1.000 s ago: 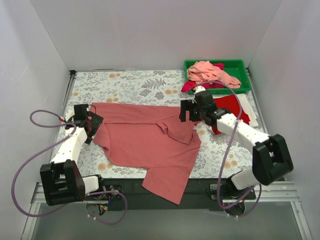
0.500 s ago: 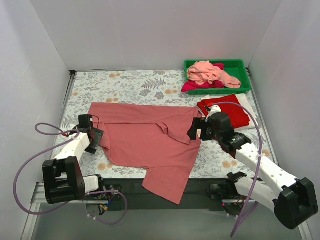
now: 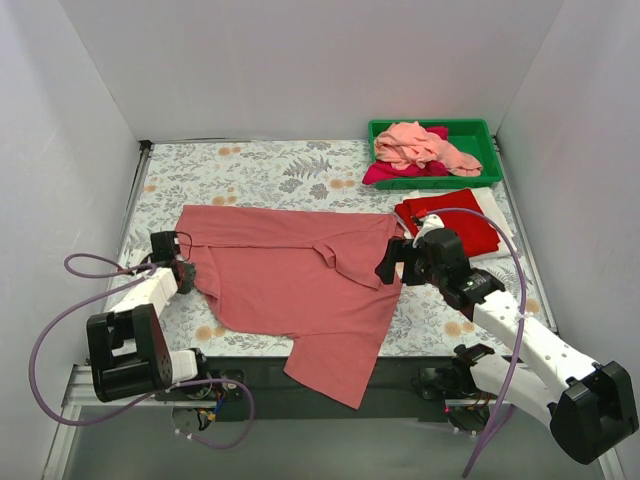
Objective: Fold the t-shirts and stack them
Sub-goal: Fold the tshirt
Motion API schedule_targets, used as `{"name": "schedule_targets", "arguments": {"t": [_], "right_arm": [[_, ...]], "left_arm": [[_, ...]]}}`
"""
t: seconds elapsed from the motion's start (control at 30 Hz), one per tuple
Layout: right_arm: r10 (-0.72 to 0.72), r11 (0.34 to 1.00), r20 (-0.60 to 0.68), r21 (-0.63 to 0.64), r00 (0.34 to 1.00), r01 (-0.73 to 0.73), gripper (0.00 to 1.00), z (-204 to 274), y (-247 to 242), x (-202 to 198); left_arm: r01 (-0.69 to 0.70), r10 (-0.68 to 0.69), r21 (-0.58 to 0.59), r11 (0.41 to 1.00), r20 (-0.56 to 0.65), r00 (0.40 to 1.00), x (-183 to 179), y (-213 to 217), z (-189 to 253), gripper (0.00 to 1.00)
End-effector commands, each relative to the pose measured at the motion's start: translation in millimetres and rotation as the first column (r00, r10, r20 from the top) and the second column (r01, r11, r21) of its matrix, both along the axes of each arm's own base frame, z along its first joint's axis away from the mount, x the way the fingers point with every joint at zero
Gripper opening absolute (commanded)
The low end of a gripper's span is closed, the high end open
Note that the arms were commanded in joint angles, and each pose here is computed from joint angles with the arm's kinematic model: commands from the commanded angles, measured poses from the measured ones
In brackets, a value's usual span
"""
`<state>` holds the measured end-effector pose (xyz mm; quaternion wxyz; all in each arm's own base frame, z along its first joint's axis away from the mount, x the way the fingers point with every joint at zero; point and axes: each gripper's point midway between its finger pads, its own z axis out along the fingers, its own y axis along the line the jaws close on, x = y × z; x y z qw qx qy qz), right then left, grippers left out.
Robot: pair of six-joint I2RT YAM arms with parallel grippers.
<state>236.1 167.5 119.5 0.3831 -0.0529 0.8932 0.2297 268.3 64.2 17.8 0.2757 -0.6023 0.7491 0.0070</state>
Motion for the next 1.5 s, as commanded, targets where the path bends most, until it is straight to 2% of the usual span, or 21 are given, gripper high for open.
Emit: {"name": "schedule_targets", "arguments": {"t": [0.0,0.07,0.2,0.23,0.27,0.4,0.5,0.6,0.7,0.73,0.8,0.87,0.9,0.93,1.03,1.13,1.23,1.47], "right_arm": [[-0.006,1.000,-0.001,0.016,1.000,0.006,0.97,1,1,-1],[-0.003,1.000,-0.005,0.012,1.000,0.003,0.97,1,0,-3],[0.060,0.998,-0.049,-0.013,0.997,-0.060,0.96,-5,3,-15],[0.055,0.998,-0.044,-0.014,0.998,-0.056,0.96,-3,3,-14],[0.074,0.997,-0.047,-0.022,0.996,-0.075,0.96,-3,7,-18],[0.171,0.984,-0.053,-0.051,0.984,-0.173,0.96,-5,26,-38],[0.253,0.963,-0.053,-0.083,0.966,-0.256,0.95,-6,44,-56],[0.405,0.906,-0.060,-0.103,0.912,-0.410,0.94,-6,66,-89],[0.555,0.816,-0.094,-0.134,0.827,-0.563,0.93,-11,78,-134],[0.622,0.759,-0.120,-0.149,0.774,-0.633,0.93,-16,82,-158],[0.687,0.695,-0.143,-0.155,0.712,-0.702,0.91,-18,88,-184],[0.768,0.579,-0.175,-0.222,0.616,-0.785,0.91,-27,90,-223],[0.767,0.579,-0.177,-0.222,0.616,-0.785,0.91,-27,90,-223],[0.791,0.531,-0.198,-0.245,0.578,-0.811,0.90,-33,90,-237],[0.819,0.460,-0.245,-0.260,0.519,-0.849,0.86,-42,91,-259],[0.823,0.415,-0.285,-0.289,0.491,-0.863,0.81,-54,88,-272],[0.810,0.394,-0.321,-0.322,0.491,-0.861,0.76,-67,85,-276],[0.791,0.379,-0.328,-0.398,0.516,-0.835,0.67,-90,94,-279]], "left_arm": [[-0.005,0.005,-0.003,1.000,-0.030,1.000,-18,-2,-8,0.00],[-0.027,0.027,0.011,1.000,0.006,1.000,-17,1,3,0.00],[-0.180,0.177,0.067,0.981,0.047,0.983,-25,19,35,0.00],[-0.180,0.178,0.067,0.981,0.042,0.983,-29,18,40,0.00],[-0.230,0.227,0.113,0.967,0.042,0.973,-35,28,48,0.00],[-0.381,0.374,0.168,0.909,0.076,0.924,-56,45,81,0.00],[-0.379,0.367,0.185,0.907,0.094,0.925,-57,48,93,0.00],[-0.377,0.379,0.203,0.904,0.031,0.925,-63,48,85,0.00],[-0.429,0.443,0.231,0.873,-0.008,0.897,-69,54,85,0.00],[-0.428,0.447,0.240,0.871,-0.024,0.894,-72,54,86,0.00],[-0.436,0.453,0.253,0.864,-0.009,0.891,-69,58,97,0.00],[-0.443,0.458,0.275,0.853,0.010,0.889,-70,63,106,0.00],[-0.446,0.460,0.273,0.852,0.017,0.888,-69,64,109,0.00],[-0.445,0.462,0.280,0.851,0.005,0.887,-72,64,109,0.00],[-0.453,0.473,0.274,0.848,-0.005,0.881,-79,63,107,0.00],[-0.452,0.469,0.267,0.851,-0.002,0.883,-82,61,105,0.00],[-0.426,0.437,0.240,0.872,0.011,0.900,-78,56,103,0.00],[-0.398,0.407,0.198,0.896,-0.005,0.914,-76,48,85,0.00]]}}
